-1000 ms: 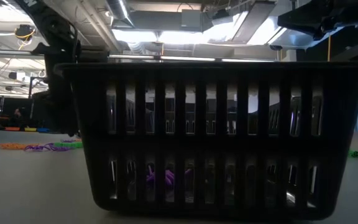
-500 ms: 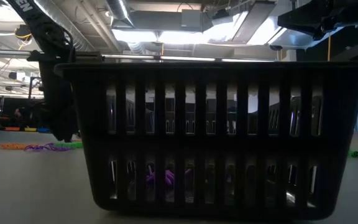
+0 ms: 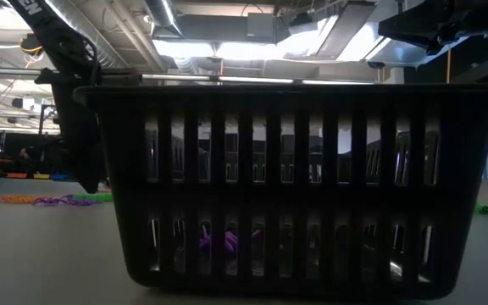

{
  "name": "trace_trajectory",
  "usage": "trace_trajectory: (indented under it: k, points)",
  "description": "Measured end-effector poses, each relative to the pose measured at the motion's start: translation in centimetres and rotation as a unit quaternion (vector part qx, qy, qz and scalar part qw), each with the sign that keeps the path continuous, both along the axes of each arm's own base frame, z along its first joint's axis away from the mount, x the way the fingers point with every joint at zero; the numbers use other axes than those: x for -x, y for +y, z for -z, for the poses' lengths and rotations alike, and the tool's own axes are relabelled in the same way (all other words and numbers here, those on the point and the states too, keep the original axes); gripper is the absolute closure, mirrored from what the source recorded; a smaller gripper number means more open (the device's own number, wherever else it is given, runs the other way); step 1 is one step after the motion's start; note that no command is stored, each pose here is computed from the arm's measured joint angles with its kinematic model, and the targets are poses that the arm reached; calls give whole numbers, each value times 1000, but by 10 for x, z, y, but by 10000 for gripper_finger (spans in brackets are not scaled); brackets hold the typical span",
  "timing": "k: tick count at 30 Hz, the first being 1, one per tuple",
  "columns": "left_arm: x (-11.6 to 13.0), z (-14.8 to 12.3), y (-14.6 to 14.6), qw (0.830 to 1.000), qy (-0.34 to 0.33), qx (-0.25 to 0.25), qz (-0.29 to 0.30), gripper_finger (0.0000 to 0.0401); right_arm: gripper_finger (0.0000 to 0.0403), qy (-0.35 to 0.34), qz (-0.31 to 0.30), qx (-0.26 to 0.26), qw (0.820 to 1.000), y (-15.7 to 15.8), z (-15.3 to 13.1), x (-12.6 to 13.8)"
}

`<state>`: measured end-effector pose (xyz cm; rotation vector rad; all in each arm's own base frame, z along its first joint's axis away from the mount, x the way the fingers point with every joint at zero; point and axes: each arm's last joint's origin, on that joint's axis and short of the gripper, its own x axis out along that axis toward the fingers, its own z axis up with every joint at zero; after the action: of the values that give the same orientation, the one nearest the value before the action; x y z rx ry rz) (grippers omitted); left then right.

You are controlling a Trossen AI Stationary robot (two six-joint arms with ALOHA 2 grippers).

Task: Sort Halloween decoration
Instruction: Put the violet spider toy into the bottom black bin

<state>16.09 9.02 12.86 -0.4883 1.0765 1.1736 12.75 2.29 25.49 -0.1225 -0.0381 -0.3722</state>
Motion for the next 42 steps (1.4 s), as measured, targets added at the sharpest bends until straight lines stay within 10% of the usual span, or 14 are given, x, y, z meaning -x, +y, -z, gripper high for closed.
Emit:
trace_trajectory:
  k: [12, 20, 24, 42]
  points:
    - [-28, -64, -39, 968, -190, -42, 157, 401, 310, 0, 0, 0, 1000, 0, 0, 0]
    - [-74, -109, -103, 804, -460, -53, 373, 401, 310, 0, 0, 0, 1000, 0, 0, 0]
    - [-88, -105, -141, 754, -488, -56, 436, 401, 310, -1, 0, 0, 1000, 0, 0, 0]
    - [-185, -84, -253, 776, -292, -27, 559, 400, 310, -19, -13, -50, 998, 0, 0, 0]
